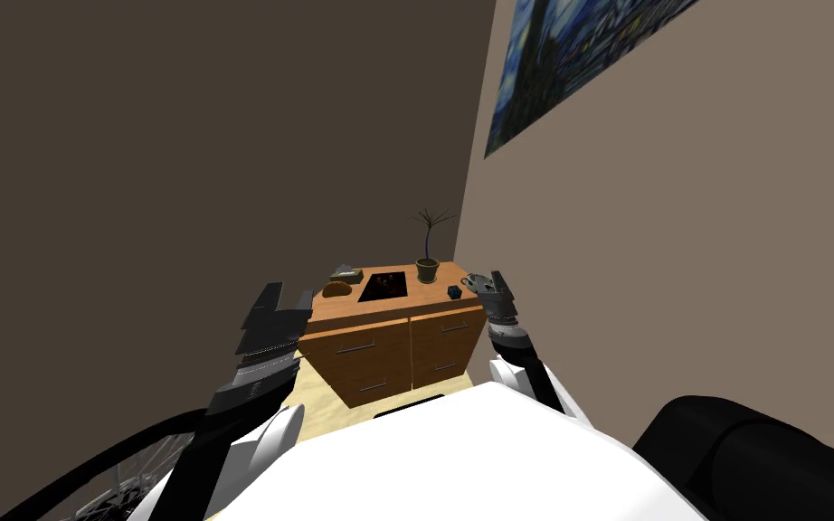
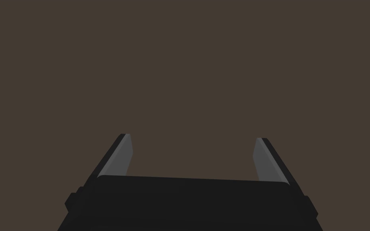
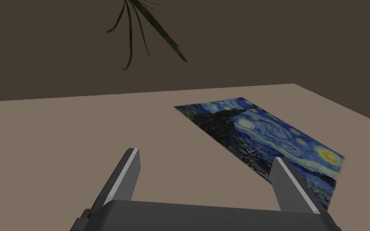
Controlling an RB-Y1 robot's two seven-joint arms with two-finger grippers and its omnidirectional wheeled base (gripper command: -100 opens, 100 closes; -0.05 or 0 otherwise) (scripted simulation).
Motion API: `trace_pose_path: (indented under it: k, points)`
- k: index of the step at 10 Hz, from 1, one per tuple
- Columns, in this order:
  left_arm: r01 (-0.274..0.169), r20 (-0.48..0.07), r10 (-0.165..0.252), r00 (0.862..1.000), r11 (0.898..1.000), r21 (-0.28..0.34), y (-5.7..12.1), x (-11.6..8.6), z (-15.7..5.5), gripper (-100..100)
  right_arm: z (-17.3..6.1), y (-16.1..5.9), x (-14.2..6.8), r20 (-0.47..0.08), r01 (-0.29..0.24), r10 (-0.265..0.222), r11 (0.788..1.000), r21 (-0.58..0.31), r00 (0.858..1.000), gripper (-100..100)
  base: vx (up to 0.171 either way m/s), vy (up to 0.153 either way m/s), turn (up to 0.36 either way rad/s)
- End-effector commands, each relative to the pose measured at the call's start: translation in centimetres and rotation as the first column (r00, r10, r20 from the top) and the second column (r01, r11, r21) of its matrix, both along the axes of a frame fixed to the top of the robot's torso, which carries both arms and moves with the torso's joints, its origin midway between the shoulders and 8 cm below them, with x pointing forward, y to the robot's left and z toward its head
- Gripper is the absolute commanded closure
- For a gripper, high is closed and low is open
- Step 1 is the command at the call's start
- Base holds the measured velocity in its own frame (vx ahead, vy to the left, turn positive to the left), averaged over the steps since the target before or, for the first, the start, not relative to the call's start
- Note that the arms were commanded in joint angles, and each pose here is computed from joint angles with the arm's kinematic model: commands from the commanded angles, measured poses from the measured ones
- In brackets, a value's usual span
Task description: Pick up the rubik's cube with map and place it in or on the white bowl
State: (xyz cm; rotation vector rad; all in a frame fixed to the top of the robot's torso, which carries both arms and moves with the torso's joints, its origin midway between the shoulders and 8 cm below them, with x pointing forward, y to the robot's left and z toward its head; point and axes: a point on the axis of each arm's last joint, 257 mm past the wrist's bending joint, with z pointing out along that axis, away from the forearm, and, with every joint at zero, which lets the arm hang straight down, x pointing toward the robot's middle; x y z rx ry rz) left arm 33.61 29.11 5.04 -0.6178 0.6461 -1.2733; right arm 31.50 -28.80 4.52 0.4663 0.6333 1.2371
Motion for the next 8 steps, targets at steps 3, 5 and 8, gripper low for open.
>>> trace_pose_path:
  k: [3, 5, 8]
  points:
    - [0.000, 0.000, 0.000, 1.000, 1.000, 0.000, 0.0, 0.0, 0.0, 0, -1.6, -0.1, 1.2, -0.048, 0.068, -0.075, 0.988, -0.136, 0.996, -100, -0.064, -0.011, 0.049]
    - [0.000, 0.000, 0.000, 1.000, 1.000, 0.000, 0.0, 0.0, 0.0, 0, -2.7, -0.4, 2.0, -0.074, 0.105, -0.124, 0.970, -0.219, 0.989, -100, -0.064, -0.013, 0.048]
    - [0.000, 0.000, 0.000, 1.000, 1.000, 0.000, 0.0, 0.0, 0.0, 0, -4.8, -1.1, 3.4, -0.113, 0.155, -0.206, 0.923, -0.353, 0.972, -100, -0.052, 0.006, 0.045]
